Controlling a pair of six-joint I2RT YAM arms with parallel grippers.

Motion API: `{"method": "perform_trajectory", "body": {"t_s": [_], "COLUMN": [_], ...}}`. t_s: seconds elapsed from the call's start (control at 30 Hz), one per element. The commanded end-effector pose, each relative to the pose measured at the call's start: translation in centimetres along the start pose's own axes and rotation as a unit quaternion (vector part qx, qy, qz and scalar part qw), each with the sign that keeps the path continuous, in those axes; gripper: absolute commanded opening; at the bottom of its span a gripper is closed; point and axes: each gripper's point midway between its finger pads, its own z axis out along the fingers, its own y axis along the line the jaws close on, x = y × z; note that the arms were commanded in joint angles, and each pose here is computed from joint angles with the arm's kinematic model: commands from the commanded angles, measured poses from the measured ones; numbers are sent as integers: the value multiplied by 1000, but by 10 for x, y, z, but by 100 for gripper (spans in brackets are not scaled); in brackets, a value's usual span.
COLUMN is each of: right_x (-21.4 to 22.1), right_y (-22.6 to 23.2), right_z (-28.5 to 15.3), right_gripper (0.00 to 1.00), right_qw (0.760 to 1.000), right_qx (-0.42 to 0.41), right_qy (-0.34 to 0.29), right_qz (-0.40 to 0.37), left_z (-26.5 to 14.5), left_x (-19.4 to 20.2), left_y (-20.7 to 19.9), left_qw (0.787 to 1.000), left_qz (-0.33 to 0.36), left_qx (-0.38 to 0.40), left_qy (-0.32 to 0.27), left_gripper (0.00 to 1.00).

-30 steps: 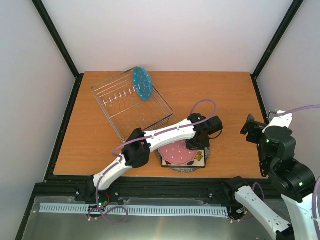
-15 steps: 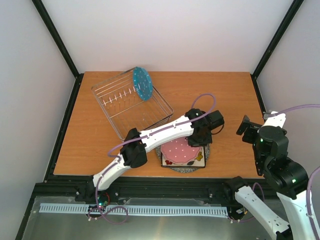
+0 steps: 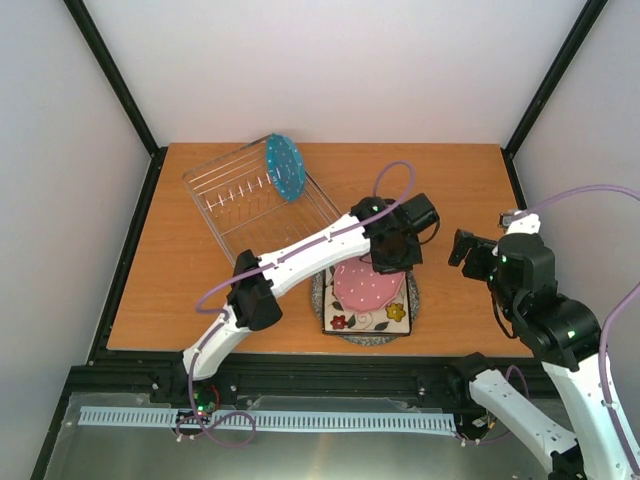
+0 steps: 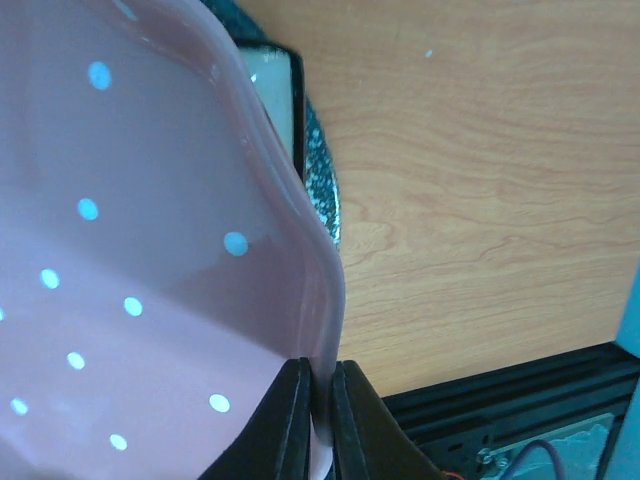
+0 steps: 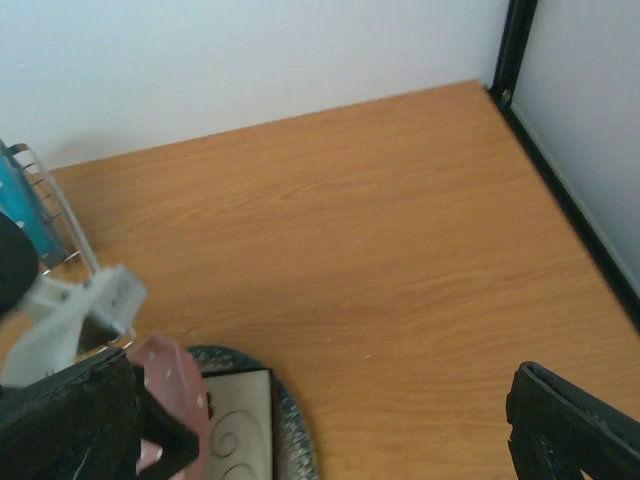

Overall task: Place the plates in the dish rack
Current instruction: Pick up the plate at the center of the board.

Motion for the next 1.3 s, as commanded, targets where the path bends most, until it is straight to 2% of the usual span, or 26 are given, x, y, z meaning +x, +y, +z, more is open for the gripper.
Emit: {"method": "perform_trajectory", "body": {"t_s": [0.0, 0.2, 0.37, 0.57, 0.73, 0.97, 1.1, 1.27], "right_x": [25, 64, 72, 59, 57, 84, 86, 77], "right_y": [5, 15, 21, 9, 9, 33, 36, 37], "right_z": [-5, 4, 5, 3, 6, 21, 26, 26], "right_gripper": [100, 98, 96, 97, 98, 99, 100, 100], "right_qw": [996, 984, 980, 986, 987, 978, 978, 981], "right_qx": [-31, -55, -66, -40, -36, -94, -100, -103], "right_qy": [43, 103, 126, 93, 90, 126, 126, 108], "right_qz": [75, 137, 142, 134, 128, 138, 129, 126], "left_z": [-56, -69, -80, -90, -99, -125, -143, -160], "left_x": [-31, -38, -42, -41, -33, -31, -31, -36], "left_y": [-21, -23, -22, -18, -16, -14, -17, -14], "left_qw": [996, 994, 993, 992, 990, 983, 975, 971], "left_qz": [6, 6, 4, 5, 7, 19, 18, 17], "left_qx": [73, 87, 96, 101, 122, 157, 192, 200], "left_qy": [-56, -66, -74, -76, -70, -91, -106, -130], "left_gripper": [1, 1, 1, 1, 1, 1, 1, 1]}}
